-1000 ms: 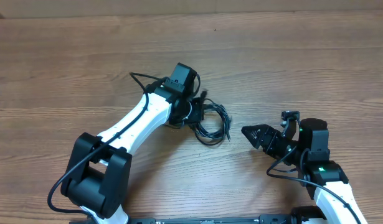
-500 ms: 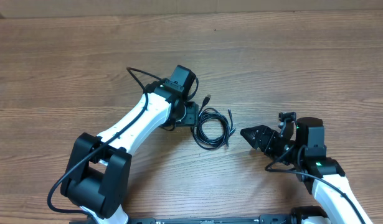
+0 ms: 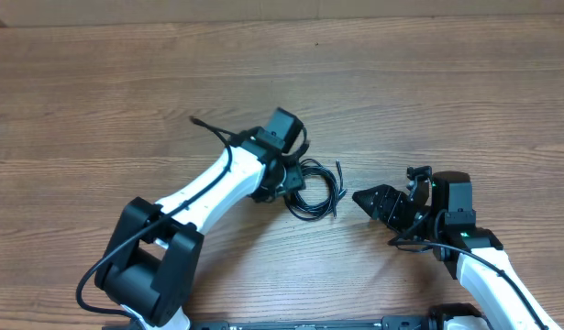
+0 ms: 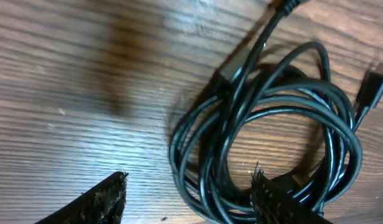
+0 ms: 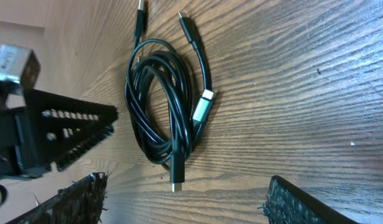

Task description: Untangle cables

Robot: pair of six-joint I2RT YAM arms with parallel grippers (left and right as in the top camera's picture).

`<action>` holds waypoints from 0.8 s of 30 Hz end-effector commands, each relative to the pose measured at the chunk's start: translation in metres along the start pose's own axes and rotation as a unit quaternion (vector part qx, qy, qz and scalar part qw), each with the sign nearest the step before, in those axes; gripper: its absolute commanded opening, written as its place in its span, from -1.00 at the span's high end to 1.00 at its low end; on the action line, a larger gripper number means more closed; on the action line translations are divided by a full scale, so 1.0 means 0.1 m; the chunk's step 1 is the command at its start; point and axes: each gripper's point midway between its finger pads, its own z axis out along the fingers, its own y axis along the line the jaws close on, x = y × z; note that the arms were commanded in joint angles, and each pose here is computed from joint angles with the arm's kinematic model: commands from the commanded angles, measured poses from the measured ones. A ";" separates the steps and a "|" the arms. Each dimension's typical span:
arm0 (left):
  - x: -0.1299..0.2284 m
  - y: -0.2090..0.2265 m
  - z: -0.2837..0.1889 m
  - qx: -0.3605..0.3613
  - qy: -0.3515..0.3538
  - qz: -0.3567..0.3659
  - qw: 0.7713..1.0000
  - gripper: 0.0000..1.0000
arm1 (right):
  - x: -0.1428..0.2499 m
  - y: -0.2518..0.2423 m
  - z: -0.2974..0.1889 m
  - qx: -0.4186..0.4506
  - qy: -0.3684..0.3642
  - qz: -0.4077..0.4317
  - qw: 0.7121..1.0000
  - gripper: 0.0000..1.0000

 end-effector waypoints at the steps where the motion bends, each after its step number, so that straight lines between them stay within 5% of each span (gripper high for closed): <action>1: 0.10 -0.02 0.08 0.000 0.004 -0.013 1.000 -0.29 | -0.02 0.04 0.00 -0.006 -0.002 -0.010 1.000 -0.63; 6: 0.17 0.00 0.26 -0.012 0.005 -0.001 1.000 -0.23 | -0.02 0.04 0.00 -0.006 -0.002 -0.010 1.000 -0.63; 16: 0.06 0.27 0.45 -0.083 -0.023 0.028 0.996 0.91 | -0.02 0.03 0.00 -0.003 -0.004 -0.010 1.000 -0.62; 24: -0.50 0.38 0.06 -0.125 -0.074 0.202 0.969 0.92 | -0.03 0.02 0.00 -0.001 -0.006 -0.010 1.000 -0.64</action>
